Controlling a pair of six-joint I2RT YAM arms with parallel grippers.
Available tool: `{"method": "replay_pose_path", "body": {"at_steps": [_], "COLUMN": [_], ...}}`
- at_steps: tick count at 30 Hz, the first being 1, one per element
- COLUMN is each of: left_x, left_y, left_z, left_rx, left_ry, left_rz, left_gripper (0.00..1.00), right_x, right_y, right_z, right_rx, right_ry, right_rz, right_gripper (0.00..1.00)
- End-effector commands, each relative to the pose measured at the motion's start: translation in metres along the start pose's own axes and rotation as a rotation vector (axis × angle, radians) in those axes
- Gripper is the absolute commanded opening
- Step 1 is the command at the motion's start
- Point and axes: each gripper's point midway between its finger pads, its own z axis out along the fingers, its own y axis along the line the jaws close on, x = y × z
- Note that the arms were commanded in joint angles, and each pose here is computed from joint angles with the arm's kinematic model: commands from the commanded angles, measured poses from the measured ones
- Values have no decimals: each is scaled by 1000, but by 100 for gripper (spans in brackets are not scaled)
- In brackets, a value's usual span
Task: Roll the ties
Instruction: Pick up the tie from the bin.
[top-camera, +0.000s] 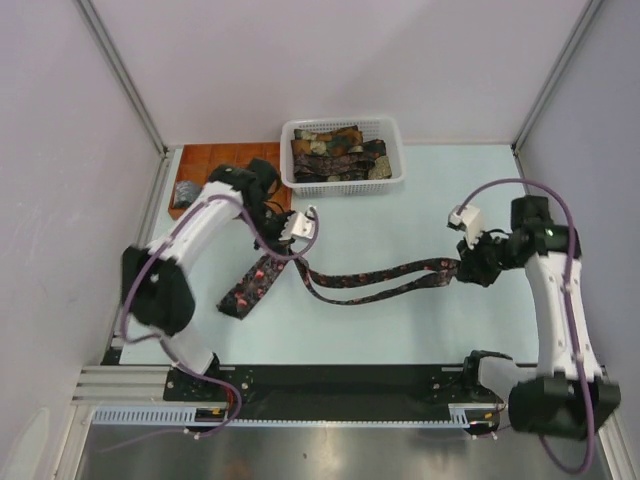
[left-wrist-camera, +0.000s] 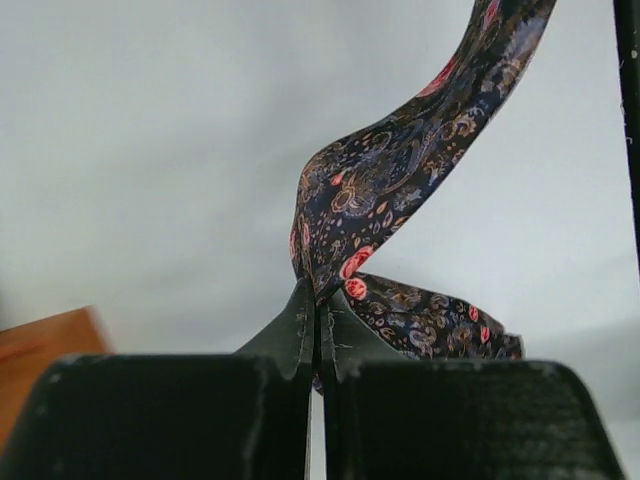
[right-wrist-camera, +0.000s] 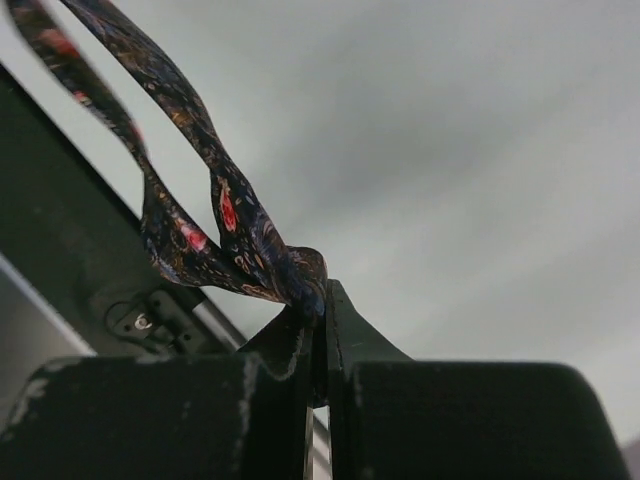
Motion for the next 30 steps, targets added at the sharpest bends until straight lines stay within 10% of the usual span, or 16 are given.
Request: {"method": "replay_pose_path", "body": {"at_steps": [1, 8, 16, 19, 21, 25, 30], "left_x": [21, -91, -310, -362, -368, -279, -111], "left_y": [17, 88, 58, 26, 15, 15, 26], "left_z": [34, 15, 43, 30, 8, -20, -64], "left_rx": [149, -20, -52, 34, 26, -64, -374], "left_ry": [-29, -381, -817, -983, -1042, -1005, -826], "left_rz": [-191, -283, -64, -106, -108, -269, -514], "left_gripper": [0, 0, 1, 36, 80, 98, 100], "right_x": [23, -32, -113, -141, -167, -212, -247], "right_y": [-11, -129, -188, -184, -177, -162, -62], "right_z": [18, -59, -210, -254, -264, -206, -26], "right_rx": [-90, 322, 1020, 1139, 1092, 814, 263], "right_ry": [118, -250, -682, -826, -924, -956, -783], "right_rz": [131, 413, 223, 146, 80, 26, -127], "right_gripper": [0, 0, 0, 0, 0, 0, 0]}}
